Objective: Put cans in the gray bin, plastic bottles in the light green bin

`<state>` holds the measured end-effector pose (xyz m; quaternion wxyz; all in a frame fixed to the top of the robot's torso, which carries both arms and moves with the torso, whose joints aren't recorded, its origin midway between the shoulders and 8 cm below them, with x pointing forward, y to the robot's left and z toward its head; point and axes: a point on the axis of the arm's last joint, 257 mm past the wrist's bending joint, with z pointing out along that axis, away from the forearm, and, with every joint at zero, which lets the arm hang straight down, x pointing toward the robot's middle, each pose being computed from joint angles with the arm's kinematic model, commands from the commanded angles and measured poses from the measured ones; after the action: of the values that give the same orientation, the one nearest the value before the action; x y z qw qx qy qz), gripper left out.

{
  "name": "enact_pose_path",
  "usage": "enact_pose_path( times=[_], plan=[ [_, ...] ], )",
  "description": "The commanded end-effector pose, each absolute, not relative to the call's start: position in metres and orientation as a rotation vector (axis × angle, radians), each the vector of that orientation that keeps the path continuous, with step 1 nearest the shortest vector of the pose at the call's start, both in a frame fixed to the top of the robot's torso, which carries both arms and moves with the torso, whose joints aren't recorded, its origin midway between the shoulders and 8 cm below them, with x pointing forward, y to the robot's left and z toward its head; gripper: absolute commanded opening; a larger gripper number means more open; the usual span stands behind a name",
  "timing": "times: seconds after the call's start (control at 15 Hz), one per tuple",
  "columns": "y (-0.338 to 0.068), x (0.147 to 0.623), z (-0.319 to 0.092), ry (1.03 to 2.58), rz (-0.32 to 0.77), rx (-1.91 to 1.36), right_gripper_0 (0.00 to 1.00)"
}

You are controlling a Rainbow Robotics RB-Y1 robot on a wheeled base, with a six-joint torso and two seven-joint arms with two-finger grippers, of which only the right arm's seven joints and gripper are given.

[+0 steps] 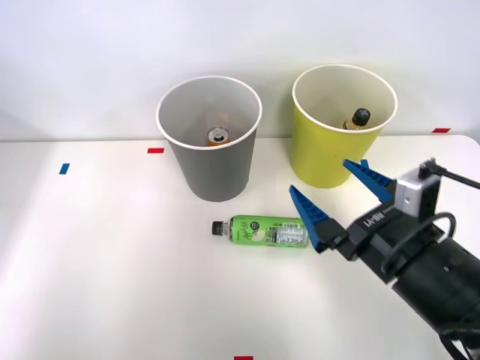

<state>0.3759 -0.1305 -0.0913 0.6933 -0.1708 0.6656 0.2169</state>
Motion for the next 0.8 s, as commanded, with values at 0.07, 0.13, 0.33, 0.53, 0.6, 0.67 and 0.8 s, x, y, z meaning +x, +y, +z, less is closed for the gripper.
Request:
enact_pose_path(
  times=[0.07, 0.13, 0.33, 0.53, 0.6, 0.67, 0.8],
  plan=[
    [-0.173, 0.368, -0.109, 1.53, 0.421, -0.264, 1.0],
    [-0.181, 0.367, -0.114, 1.545, 0.405, -0.234, 1.0],
    [-0.206, 0.36, -0.13, 1.58, 0.362, -0.125, 1.0],
    [-0.223, 0.351, -0.145, 1.611, 0.308, -0.059, 1.0],
    [-0.228, 0.347, -0.151, 1.623, 0.285, -0.048, 1.0],
    [-0.233, 0.343, -0.155, 1.633, 0.266, -0.035, 1.0],
    [-0.24, 0.338, -0.163, 1.652, 0.238, -0.016, 1.0]
  ],
)
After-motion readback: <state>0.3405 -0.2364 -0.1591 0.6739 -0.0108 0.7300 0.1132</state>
